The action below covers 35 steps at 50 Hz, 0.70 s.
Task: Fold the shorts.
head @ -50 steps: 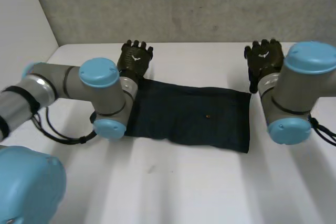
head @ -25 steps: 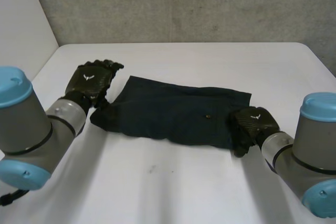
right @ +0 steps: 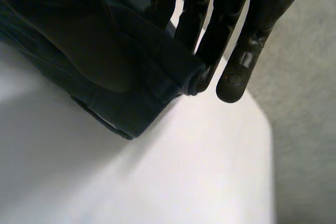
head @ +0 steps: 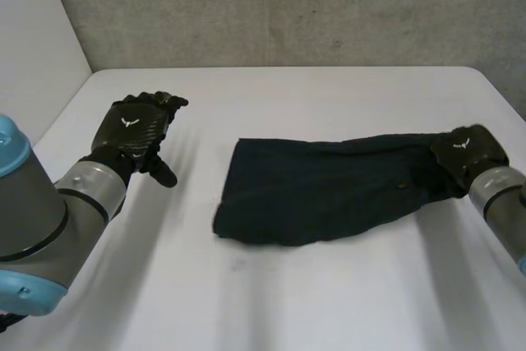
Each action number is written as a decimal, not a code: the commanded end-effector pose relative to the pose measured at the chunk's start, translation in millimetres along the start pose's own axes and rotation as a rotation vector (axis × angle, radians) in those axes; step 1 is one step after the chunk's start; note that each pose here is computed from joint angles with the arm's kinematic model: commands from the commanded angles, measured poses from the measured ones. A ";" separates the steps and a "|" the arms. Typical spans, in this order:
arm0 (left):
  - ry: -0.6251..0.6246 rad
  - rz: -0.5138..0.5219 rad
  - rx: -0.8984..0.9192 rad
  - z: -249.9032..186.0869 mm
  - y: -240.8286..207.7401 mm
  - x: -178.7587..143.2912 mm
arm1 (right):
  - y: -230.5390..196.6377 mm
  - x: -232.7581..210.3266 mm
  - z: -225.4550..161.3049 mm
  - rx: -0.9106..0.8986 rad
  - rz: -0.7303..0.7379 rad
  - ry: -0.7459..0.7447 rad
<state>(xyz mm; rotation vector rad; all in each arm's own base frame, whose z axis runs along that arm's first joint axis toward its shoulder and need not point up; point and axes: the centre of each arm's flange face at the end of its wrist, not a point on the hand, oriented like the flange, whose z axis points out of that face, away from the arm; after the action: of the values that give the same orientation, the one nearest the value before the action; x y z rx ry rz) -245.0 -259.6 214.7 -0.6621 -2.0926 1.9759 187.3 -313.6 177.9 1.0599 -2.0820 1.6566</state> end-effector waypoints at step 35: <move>0.202 -0.098 -0.055 60.5 3.1 78.6 | -131.1 -108.3 -3.7 0.364 0.546 -0.497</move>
<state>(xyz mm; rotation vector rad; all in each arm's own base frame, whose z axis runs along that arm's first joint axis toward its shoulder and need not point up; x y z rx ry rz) -309.8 -286.9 233.3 -0.6260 -1.9168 1.9227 353.1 -267.5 232.4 1.2010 -2.5385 2.4184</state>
